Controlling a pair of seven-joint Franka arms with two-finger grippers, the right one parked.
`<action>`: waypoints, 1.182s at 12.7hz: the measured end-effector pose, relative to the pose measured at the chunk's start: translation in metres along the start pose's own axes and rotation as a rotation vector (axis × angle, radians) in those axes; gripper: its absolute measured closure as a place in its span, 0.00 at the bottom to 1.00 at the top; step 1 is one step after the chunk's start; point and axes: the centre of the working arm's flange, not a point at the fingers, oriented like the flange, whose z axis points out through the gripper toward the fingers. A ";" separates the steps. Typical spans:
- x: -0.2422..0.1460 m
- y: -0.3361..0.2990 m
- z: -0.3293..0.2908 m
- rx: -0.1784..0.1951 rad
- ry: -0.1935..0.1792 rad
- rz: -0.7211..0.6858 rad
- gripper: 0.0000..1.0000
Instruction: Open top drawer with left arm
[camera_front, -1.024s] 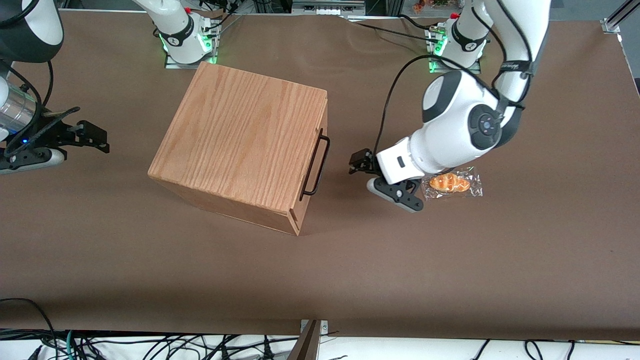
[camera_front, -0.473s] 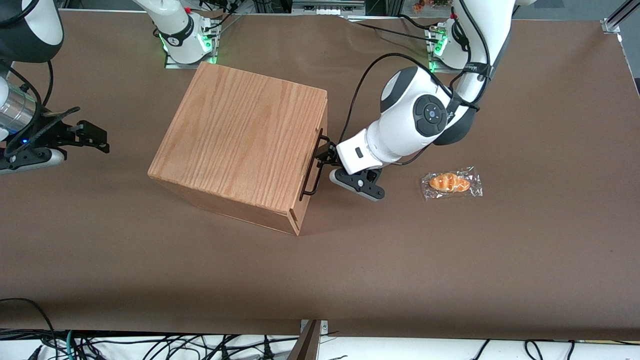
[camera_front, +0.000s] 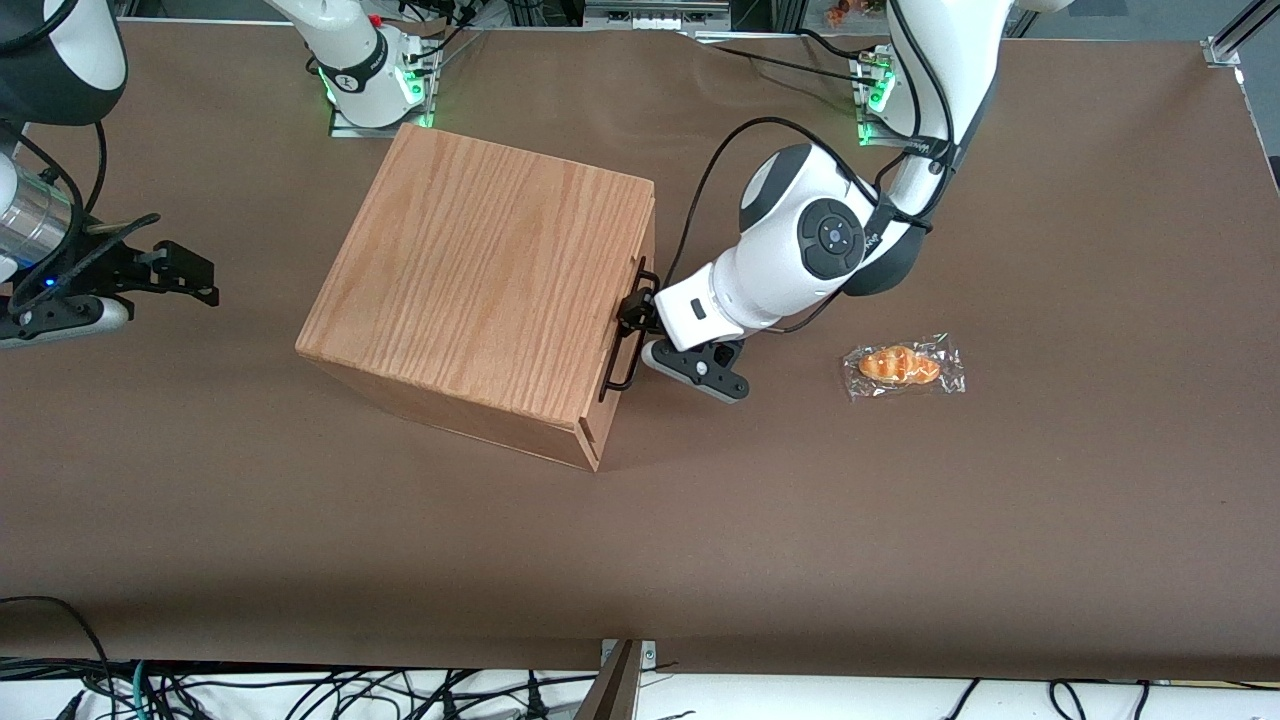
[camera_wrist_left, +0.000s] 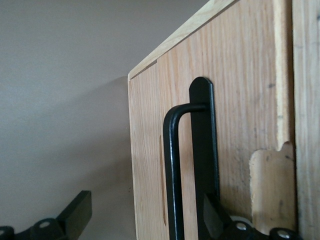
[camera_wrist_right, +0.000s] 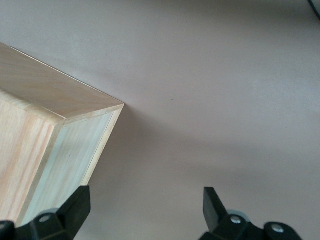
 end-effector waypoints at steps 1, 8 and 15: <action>0.001 -0.002 0.000 0.002 0.001 -0.002 0.00; 0.000 -0.006 0.006 0.072 -0.001 0.048 0.00; 0.001 -0.010 0.008 0.092 -0.003 0.057 0.00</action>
